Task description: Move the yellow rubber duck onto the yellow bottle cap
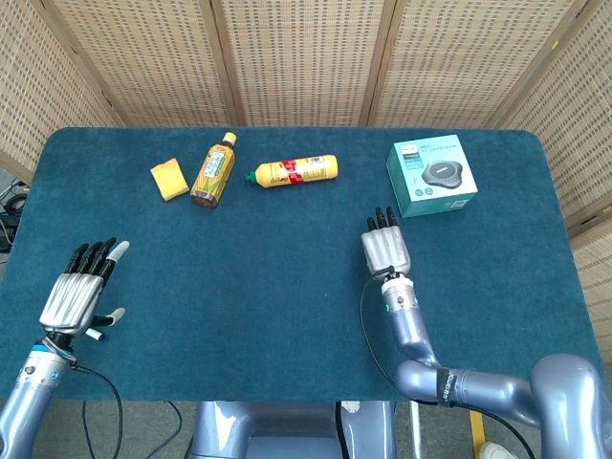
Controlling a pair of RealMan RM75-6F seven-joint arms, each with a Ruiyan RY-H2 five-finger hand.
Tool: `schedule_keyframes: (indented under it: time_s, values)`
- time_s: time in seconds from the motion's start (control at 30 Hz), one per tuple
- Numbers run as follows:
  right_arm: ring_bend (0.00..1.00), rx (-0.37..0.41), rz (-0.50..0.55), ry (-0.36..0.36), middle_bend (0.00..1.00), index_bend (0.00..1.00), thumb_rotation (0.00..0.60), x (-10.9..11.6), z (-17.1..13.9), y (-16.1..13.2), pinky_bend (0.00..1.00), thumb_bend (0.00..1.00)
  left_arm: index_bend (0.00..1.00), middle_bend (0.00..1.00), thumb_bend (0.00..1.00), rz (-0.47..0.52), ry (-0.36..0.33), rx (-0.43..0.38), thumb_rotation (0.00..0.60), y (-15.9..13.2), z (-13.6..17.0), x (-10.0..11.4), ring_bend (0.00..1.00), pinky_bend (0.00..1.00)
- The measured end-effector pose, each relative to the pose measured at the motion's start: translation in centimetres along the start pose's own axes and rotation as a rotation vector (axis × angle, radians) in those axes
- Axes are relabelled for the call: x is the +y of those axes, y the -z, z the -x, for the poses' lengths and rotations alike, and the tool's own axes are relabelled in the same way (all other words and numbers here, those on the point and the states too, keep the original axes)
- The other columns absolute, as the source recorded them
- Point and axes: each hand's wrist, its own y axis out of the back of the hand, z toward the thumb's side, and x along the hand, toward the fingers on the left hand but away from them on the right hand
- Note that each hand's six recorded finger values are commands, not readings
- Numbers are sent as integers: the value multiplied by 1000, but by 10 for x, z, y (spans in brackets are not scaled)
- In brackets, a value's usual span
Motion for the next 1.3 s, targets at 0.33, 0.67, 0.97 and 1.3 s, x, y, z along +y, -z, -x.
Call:
schedule_keyframes:
  time_s: [0.33, 0.67, 0.97, 1.3]
  values:
    - [17, -19, 2, -25, 190, 582, 600, -15, 1, 11, 21, 104, 0, 0, 197, -1, -1, -1, 600, 0, 2, 1, 0, 0]
    - [17, -33, -3, -34, 190, 582, 600, -25, 8, 16, 21, 105, 0, 0, 198, -7, 8, 2, 600, 0, 1, -2, 0, 0]
    - [0, -42, -6, -33, 168, 517, 600, -29, 11, 19, 13, 101, 0, 0, 198, -12, 11, 0, 600, -2, 0, -3, 0, 0]
    - [0, -50, -19, -22, 114, 412, 600, -25, 9, 23, 0, 86, 0, 0, 198, -7, 12, 4, 600, 0, 0, -2, 0, 0]
